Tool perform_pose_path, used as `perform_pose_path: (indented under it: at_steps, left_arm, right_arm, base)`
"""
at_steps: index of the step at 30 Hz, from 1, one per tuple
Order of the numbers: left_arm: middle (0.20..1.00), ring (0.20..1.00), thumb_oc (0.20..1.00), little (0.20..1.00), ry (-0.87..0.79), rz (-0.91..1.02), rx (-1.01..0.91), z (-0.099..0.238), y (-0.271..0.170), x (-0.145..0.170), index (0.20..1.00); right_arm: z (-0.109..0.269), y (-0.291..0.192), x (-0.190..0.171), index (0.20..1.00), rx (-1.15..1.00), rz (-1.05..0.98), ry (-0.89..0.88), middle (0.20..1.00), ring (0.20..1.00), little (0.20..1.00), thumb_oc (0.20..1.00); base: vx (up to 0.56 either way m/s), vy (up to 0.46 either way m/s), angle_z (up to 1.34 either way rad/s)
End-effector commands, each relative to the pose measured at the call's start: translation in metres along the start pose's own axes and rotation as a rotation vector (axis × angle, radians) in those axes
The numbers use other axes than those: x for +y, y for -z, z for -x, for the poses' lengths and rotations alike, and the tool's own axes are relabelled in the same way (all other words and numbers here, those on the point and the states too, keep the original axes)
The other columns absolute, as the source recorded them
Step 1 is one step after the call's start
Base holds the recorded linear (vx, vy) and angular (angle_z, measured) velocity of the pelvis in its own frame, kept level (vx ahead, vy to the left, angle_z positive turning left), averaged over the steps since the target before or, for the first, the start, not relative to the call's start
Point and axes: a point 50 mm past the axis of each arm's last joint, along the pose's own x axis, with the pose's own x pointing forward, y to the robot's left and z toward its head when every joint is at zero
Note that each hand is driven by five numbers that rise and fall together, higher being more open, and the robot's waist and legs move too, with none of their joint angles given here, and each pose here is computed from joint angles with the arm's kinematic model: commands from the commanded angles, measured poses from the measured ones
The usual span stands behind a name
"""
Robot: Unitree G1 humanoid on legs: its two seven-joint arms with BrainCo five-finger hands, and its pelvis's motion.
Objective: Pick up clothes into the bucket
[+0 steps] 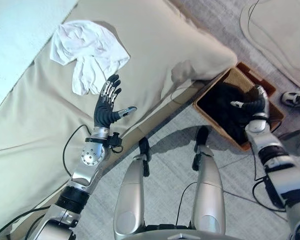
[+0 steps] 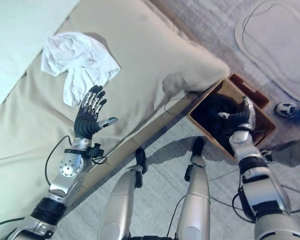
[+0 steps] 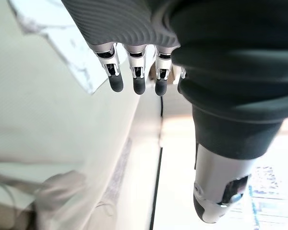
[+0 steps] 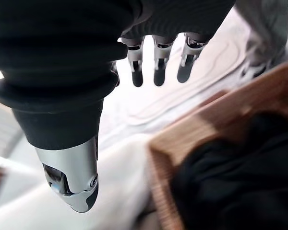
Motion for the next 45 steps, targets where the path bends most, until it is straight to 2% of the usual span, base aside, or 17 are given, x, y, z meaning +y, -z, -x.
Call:
perform_pose_path:
  at_steps: [1, 3, 4, 8, 13, 25, 33, 45]
  left_arm:
    - [1.000, 1.000, 1.000, 1.000, -0.016, -0.045, -0.031, 0.004, -0.002, 0.009, 1.000]
    - [1.000, 1.000, 1.000, 1.000, -0.034, -0.074, 0.018, 0.008, 0.008, 0.013, 1.000]
    - [1.000, 1.000, 1.000, 1.000, -0.051, -0.132, 0.050, 0.014, 0.015, 0.017, 1.000]
    - [1.000, 1.000, 1.000, 1.000, -0.053, -0.182, 0.095, 0.018, 0.026, 0.017, 1.000]
    - [1.000, 1.000, 1.000, 1.000, -0.067, -0.219, 0.146, 0.037, 0.032, 0.030, 1.000]
    - [1.000, 1.000, 1.000, 1.000, -0.034, -0.321, 0.167, 0.056, 0.024, 0.046, 1.000]
    - [1.000, 1.000, 1.000, 1.000, -0.053, -0.316, 0.186, 0.064, 0.023, 0.052, 1.000]
    - [1.000, 1.000, 1.000, 1.000, -0.059, -0.347, 0.123, 0.042, 0.022, 0.038, 1.000]
  right_arm:
    - [0.018, 0.011, 0.003, 1.000, -0.034, -0.108, -0.007, 1.000, 1.000, 1.000, 1.000]
    - [0.036, 0.019, 0.014, 1.000, -0.033, -0.171, -0.058, 1.000, 1.000, 1.000, 1.000]
    - [0.055, 0.023, 0.028, 1.000, -0.028, -0.268, -0.106, 1.000, 1.000, 1.000, 1.000]
    - [0.077, 0.034, 0.035, 1.000, 0.006, -0.369, -0.137, 1.000, 1.000, 1.000, 1.000]
    - [0.098, 0.035, 0.053, 1.000, 0.016, -0.414, -0.257, 1.000, 1.000, 1.000, 1.000]
    - [0.108, 0.054, 0.044, 1.000, 0.102, -0.457, -0.214, 1.000, 1.000, 1.000, 1.000]
    - [0.118, 0.063, 0.050, 1.000, 0.146, -0.456, -0.238, 1.000, 1.000, 1.000, 1.000]
    - [0.123, 0.071, 0.048, 1.000, 0.163, -0.427, -0.255, 1.000, 1.000, 1.000, 1.000]
  base:
    - [0.16, -0.102, 0.23]
    - [0.16, -0.075, 0.28]
    - [0.14, -0.044, 0.31]
    - [0.10, 0.009, 0.29]
    - [0.13, 0.098, 0.30]
    - [0.13, 0.174, 0.13]
    - [0.08, 0.143, 0.09]
    - [0.06, -0.045, -0.04]
